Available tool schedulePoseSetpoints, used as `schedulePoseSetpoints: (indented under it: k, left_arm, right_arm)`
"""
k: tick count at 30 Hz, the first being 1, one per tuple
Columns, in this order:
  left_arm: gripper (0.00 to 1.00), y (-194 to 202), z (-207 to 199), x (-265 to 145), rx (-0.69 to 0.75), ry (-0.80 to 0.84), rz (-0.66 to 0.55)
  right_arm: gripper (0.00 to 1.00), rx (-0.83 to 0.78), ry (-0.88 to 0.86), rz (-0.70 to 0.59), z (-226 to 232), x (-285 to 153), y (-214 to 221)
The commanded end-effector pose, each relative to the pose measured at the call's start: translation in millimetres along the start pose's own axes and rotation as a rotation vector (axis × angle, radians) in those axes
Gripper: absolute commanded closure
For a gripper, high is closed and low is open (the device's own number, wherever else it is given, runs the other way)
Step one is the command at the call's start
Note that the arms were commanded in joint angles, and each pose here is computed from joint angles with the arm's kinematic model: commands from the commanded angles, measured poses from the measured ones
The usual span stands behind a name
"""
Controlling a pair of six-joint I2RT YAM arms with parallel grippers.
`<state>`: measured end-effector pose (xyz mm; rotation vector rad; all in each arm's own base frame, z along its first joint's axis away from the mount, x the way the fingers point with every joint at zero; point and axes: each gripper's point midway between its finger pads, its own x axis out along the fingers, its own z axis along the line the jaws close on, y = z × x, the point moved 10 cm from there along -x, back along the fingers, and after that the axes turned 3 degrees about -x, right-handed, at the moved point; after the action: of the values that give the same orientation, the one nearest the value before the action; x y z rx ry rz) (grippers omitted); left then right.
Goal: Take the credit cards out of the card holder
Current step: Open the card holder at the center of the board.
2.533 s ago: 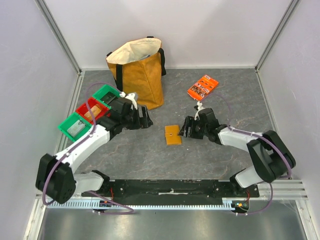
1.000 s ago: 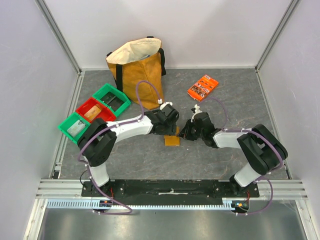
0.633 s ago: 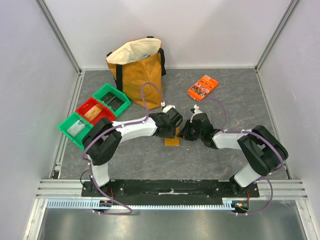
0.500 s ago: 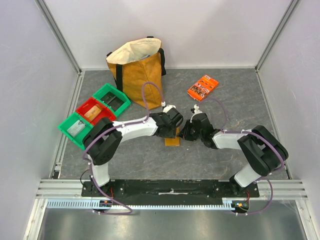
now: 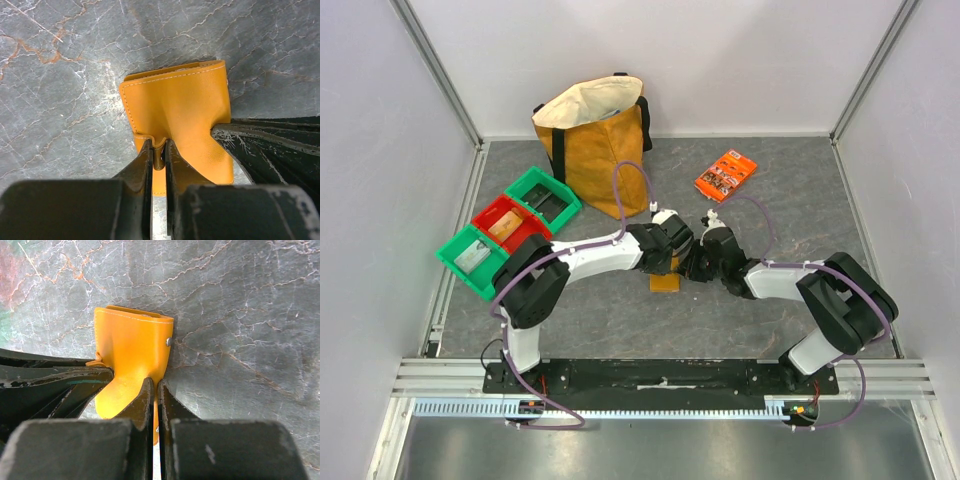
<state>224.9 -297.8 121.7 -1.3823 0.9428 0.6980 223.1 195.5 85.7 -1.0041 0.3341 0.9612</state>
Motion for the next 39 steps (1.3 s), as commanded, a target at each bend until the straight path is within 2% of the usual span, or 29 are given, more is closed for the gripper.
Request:
schedulePoseSetpoints:
  k: [1,6,10,13,16,18,21,26,32,33,39]
  left_arm:
    - [0.92,6.1,7.7,5.5,0.034,-0.075,0.001]
    - [0.93,0.8,12.7,-5.6,0.001,-0.058,-0.031]
    - [0.83,0.7,25.5,-12.2,-0.081,-0.005,-0.053]
    - [0.76,-0.5,38.4,-19.4,-0.188,0.095,-0.069]
    - [0.7,2.4,53.9,-22.3,-0.285,0.187,-0.078]
    - [0.65,6.2,61.9,-22.9,-0.332,0.243,-0.085]
    - [0.62,9.8,68.8,-23.6,-0.369,0.295,-0.084]
    - [0.62,19.5,73.8,-18.2,-0.376,0.3,-0.062]
    - [0.62,24.9,75.0,-17.4,-0.395,0.328,-0.061]
    - [0.62,25.4,75.6,-17.2,-0.401,0.329,-0.063]
    - [0.62,18.4,79.8,-18.1,-0.461,0.369,-0.099]
  right_arm:
    - [1.0,-0.034,0.145,0.076,-22.3,-4.4,20.2]
    - [1.0,-0.027,0.152,0.089,-25.3,-4.5,24.0]
    - [1.0,-0.028,0.149,0.092,-25.2,-5.5,24.6]
    - [1.0,-0.044,0.148,0.085,-23.4,-7.6,21.9]
    - [0.94,-0.068,0.157,0.078,-20.8,-10.4,16.3]
    - [0.84,-0.092,0.155,0.068,-17.5,-11.7,10.3]
    - [0.67,-0.131,0.152,0.063,-12.0,-14.5,1.2]
    - [0.41,-0.236,0.18,0.051,2.7,-23.2,-13.5]
    - [0.05,-0.384,0.229,0.011,41.8,-33.5,-25.1]
    - [0.02,-0.4,0.233,0.006,48.7,-33.4,-24.7]
    - [0.02,-0.44,0.326,-0.021,68.0,-23.1,-22.9]
